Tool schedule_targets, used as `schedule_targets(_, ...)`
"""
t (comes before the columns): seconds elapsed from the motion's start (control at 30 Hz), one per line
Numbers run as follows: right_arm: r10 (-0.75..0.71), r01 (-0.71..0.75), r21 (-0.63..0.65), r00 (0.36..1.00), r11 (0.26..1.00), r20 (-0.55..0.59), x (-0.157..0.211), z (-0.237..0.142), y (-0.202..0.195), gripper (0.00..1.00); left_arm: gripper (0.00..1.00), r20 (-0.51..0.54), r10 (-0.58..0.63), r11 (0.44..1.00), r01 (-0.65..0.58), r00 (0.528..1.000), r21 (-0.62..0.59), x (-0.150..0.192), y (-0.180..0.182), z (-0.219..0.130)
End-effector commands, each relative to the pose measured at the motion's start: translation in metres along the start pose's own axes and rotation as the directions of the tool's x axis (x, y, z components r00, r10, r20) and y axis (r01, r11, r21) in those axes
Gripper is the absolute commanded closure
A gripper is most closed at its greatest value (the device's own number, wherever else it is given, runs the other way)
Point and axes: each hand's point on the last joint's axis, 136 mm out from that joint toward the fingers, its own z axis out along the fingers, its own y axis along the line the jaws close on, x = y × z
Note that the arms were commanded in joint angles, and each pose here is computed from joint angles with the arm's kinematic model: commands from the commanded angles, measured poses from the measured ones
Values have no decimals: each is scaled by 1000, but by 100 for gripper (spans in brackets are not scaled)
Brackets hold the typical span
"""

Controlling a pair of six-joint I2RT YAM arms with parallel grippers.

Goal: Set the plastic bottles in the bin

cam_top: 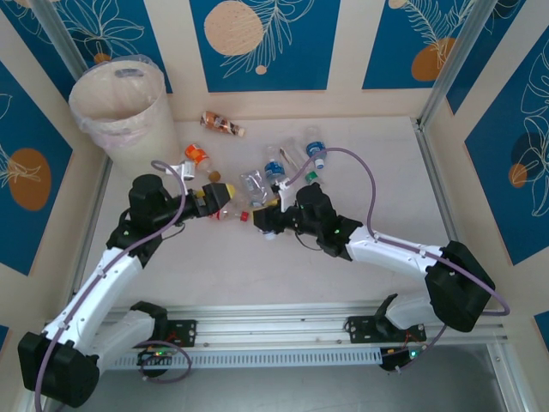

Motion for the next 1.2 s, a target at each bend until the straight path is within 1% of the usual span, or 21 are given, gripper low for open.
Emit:
schedule_targets(0.0, -57, 64, -148, 997, 987, 55, -23, -6, 33, 71, 0, 26, 47, 992, -50, 999, 112, -11, -21, 2)
schedule_targets(0.13, -71, 79, -230, 997, 970, 41, -29, -5, 48, 70, 0, 11, 58, 993, -59, 998, 98, -13, -17, 7)
schedule_targets(0.23, -67, 67, -289, 998, 955, 11, -34, 0, 59, 68, 0, -3, 91, 987, -90, 996, 132, -8, -22, 7)
schedule_targets(0.4, -69, 56, -340, 997, 939, -27, -35, 12, 70, 67, 0, 12, 143, 979, -143, 990, 144, -5, -27, 3)
schedule_targets(0.5, -77, 54, -350, 996, 935, -52, -34, 22, 75, 66, 0, 34, 137, 984, -140, 990, 108, -10, -22, 3)
schedule_targets(0.6, -108, 82, -323, 992, 943, -64, -33, 32, 78, 66, 0, 83, 113, 993, -114, 990, 3, -18, -6, 1)
schedule_targets(0.63, -119, 91, -323, 991, 942, -67, -32, 35, 81, 66, 2, 99, 107, 994, -103, 989, -41, -20, 1, 0)
schedule_targets(0.7, -121, 91, -333, 990, 939, -71, -32, 39, 84, 65, 6, 110, 105, 992, -95, 988, -87, -21, 11, -1)
schedule_targets(0.77, -119, 83, -357, 990, 930, -80, -32, 40, 89, 65, 10, 106, 107, 992, -99, 989, -78, -19, 12, 1)
schedule_targets(0.87, -115, 79, -390, 991, 917, -71, -34, 39, 95, 62, 22, 88, 103, 994, -99, 991, -52, -18, 10, 5)
schedule_targets(0.93, -117, 84, -391, 991, 917, -61, -37, 39, 96, 59, 31, 86, 104, 993, -99, 991, -59, -19, 11, 6)
schedule_targets(0.97, -119, 85, -389, 991, 917, -62, -36, 39, 96, 57, 35, 91, 102, 993, -96, 991, -69, -20, 12, 6)
schedule_targets(1.07, -121, 92, -377, 991, 922, -55, -38, 38, 93, 46, 41, 112, 92, 993, -83, 989, -85, -25, 15, 6)
schedule_targets(1.13, -108, 84, -360, 993, 929, -47, -41, 38, 88, 34, 44, 120, 83, 992, -70, 989, -102, -27, 17, 5)
schedule_targets(1.17, -101, 79, -359, 994, 930, -42, -44, 37, 86, 30, 45, 123, 77, 991, -62, 989, -122, -27, 21, 4)
